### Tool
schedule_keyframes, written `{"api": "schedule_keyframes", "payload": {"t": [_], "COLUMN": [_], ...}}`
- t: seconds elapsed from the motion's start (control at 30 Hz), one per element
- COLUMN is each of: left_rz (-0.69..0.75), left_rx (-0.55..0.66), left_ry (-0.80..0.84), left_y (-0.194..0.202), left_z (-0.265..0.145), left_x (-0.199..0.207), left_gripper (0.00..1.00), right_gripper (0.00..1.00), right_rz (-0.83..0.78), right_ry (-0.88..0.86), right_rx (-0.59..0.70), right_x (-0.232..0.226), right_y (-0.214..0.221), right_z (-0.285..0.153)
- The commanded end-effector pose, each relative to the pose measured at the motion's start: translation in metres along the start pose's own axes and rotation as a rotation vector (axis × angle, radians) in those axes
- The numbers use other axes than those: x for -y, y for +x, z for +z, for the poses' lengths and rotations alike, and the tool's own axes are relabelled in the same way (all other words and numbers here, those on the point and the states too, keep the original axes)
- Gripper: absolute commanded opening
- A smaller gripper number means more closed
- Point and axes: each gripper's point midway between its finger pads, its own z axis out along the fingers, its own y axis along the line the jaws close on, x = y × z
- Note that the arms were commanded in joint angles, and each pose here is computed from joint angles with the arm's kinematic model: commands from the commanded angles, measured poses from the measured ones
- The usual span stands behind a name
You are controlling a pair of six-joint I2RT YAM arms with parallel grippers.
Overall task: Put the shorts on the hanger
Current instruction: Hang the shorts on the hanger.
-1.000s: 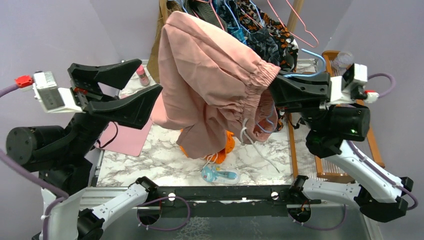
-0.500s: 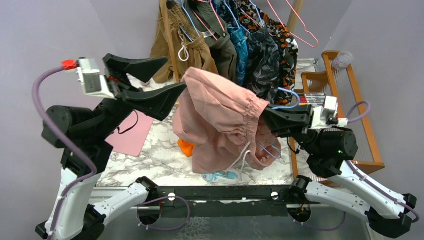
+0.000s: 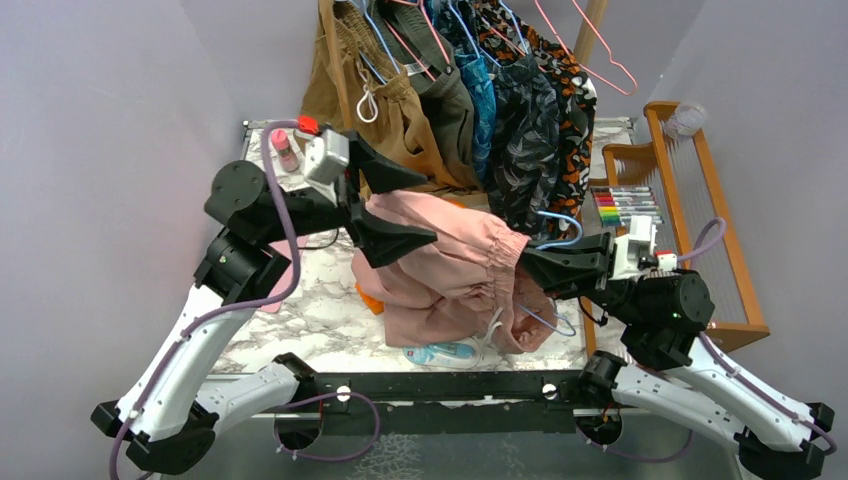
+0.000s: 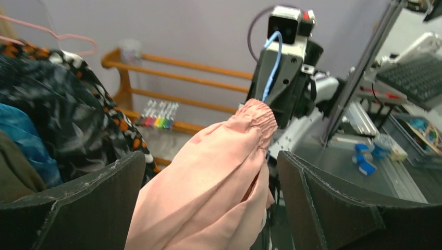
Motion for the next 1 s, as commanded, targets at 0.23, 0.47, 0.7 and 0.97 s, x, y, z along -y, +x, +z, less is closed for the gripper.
{"api": "schedule_keyframes", "payload": {"t": [0.23,0.47,0.7,0.97], "left_rz": [0.150,0.209,0.245,0.252], "left_rx": [-0.290,-0.426,-0.529,-0.515], "left_ry": [0.130,0.164,0.068,0.004], "left_y": [0.089,0.124,0.139,0.121], "left_z": [-0.003,-0.001,-0.012,-0.020], "left_x": [0.029,0.038,0.024,0.021], "left_gripper": [0.99,0.99,0.94,0.93], "right_gripper": [0.01,0.01,0.01,0.01], "right_rz": [0.051,0.103,0.148,0.208], "right_ry": [-0.115,-0.160,-0.184,-0.235], "right_rx": [-0.233,-0.264,-0.208,-0.157], "right_x": [-0.020,-0.025,-0.028,-0.034], "right_y": [0.058,0.077,0.087,0.094], "right_z": [-0.014,-0.006,0.001,0.011]}}
